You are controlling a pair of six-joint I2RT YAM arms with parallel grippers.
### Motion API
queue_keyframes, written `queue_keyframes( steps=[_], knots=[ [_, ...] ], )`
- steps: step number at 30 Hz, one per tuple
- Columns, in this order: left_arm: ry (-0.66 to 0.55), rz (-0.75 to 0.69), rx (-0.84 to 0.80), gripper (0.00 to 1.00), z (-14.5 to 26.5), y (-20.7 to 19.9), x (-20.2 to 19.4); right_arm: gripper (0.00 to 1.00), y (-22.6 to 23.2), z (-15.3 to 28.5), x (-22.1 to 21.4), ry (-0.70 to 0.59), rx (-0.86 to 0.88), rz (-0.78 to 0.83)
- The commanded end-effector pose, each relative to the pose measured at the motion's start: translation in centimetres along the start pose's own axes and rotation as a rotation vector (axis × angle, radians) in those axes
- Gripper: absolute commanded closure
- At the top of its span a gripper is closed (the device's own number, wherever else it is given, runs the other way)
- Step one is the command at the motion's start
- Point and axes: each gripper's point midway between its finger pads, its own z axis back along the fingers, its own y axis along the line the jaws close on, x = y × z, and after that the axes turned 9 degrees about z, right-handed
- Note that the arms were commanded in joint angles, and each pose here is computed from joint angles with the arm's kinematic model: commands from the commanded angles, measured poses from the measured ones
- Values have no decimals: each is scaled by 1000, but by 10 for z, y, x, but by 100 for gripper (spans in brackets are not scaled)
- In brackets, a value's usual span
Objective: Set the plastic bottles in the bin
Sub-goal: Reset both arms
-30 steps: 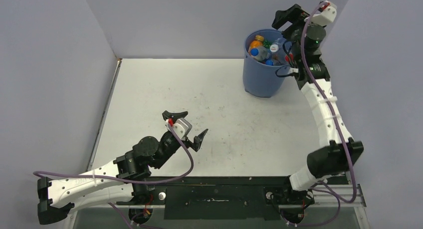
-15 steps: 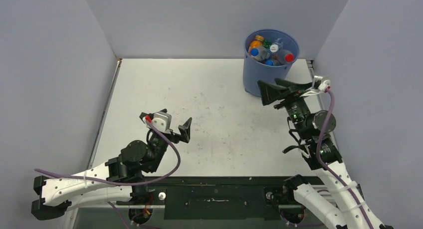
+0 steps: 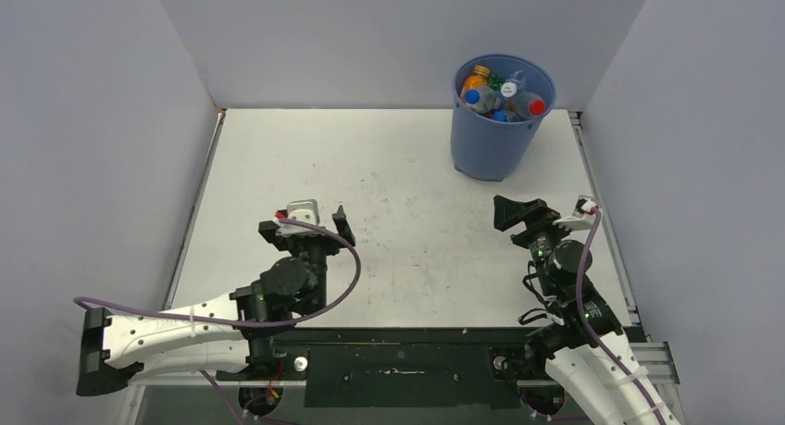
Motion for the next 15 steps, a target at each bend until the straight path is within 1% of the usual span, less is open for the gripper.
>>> queue_keyframes(
  steps=[1, 4, 7, 9, 12, 13, 15],
  knots=[
    [-7, -61, 79, 4, -1, 2, -7, 10, -35, -2, 13, -89, -220, -103],
    [-5, -112, 73, 4, -2, -3, -15, 10, -53, -6, 6, -62, -334, -97],
    [-3, -120, 76, 4, -3, -4, -16, 10, -67, -12, -8, -4, -424, -43],
    [-3, -130, 73, 4, -3, -2, -16, 10, -75, -18, -15, 1, -447, 14],
    [-1, -165, 49, 2, -17, 8, -25, 10, -86, -24, -16, -37, -458, 131],
    [5, -175, 72, 2, -28, 18, -32, 10, -87, -26, -10, -69, -452, 183],
    [47, -131, 149, 2, -55, 42, -46, 10, -91, -29, 0, -123, -452, 312]
  ],
)
